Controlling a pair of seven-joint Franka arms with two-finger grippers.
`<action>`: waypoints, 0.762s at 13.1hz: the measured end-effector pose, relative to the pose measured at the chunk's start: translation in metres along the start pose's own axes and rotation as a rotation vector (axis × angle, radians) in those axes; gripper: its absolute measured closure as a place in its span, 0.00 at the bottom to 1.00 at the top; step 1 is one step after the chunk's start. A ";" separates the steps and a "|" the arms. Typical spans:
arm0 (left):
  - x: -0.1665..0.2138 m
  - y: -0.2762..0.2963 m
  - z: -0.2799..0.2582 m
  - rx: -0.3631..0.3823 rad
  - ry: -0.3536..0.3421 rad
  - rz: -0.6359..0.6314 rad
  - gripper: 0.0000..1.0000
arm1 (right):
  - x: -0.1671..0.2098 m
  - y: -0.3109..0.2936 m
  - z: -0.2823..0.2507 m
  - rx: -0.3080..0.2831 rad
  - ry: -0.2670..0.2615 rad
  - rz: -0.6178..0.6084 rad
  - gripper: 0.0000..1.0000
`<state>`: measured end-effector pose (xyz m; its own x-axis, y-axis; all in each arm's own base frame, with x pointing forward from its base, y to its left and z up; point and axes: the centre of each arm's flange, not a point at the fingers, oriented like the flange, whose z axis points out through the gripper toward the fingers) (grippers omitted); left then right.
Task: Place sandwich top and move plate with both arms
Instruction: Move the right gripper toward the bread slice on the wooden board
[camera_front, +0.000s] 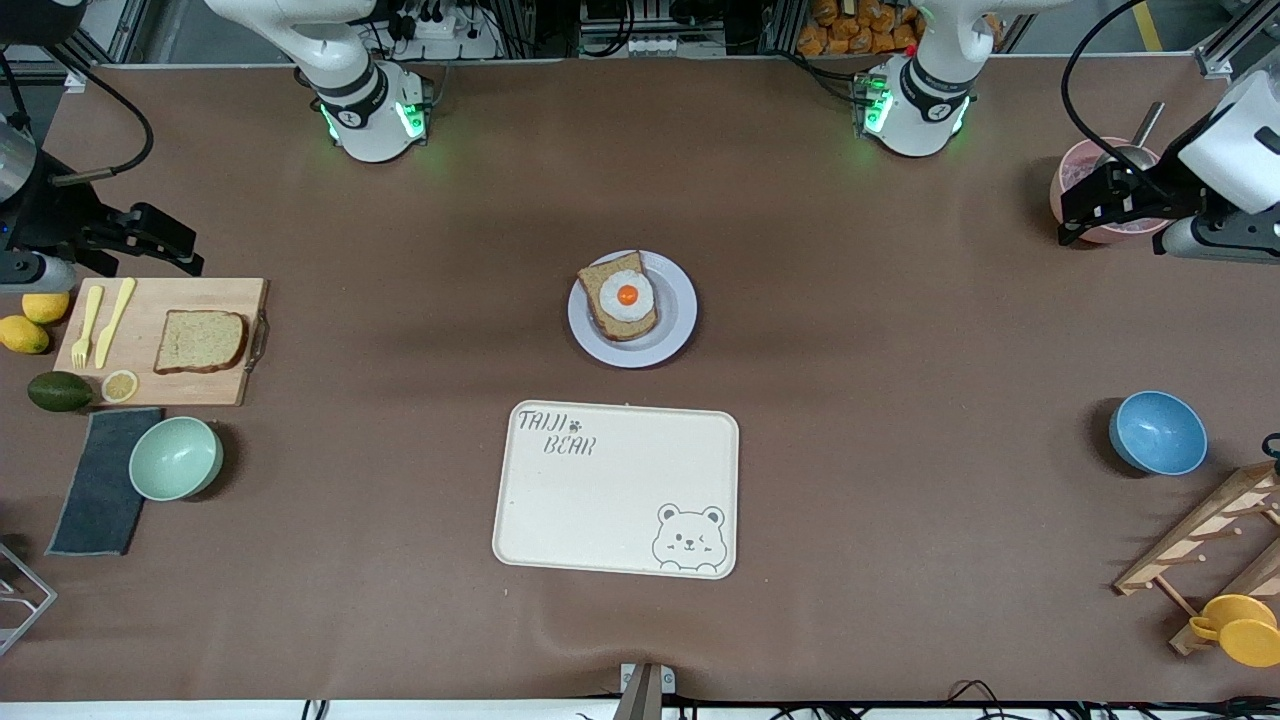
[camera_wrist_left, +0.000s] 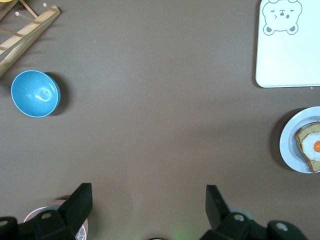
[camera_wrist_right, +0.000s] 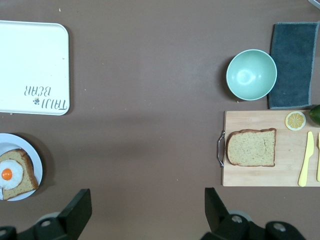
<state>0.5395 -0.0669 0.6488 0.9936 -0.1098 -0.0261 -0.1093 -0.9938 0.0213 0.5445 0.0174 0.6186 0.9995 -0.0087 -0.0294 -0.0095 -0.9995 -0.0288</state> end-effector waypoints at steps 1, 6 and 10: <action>0.000 0.000 0.000 0.000 0.000 0.001 0.00 | 0.000 0.000 0.000 0.000 0.000 0.000 0.00; 0.001 0.003 0.000 0.000 0.000 0.005 0.00 | 0.000 0.000 0.000 0.000 -0.001 0.000 0.00; 0.001 -0.007 -0.003 -0.037 0.007 -0.017 0.00 | -0.003 0.000 0.004 -0.001 -0.032 0.001 0.00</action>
<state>0.5413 -0.0600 0.6518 0.9955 -0.0925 -0.0194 -0.0912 -0.9942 0.0577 0.5412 0.0177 0.6151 0.9981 -0.0084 -0.0610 -0.0101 -0.9996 -0.0277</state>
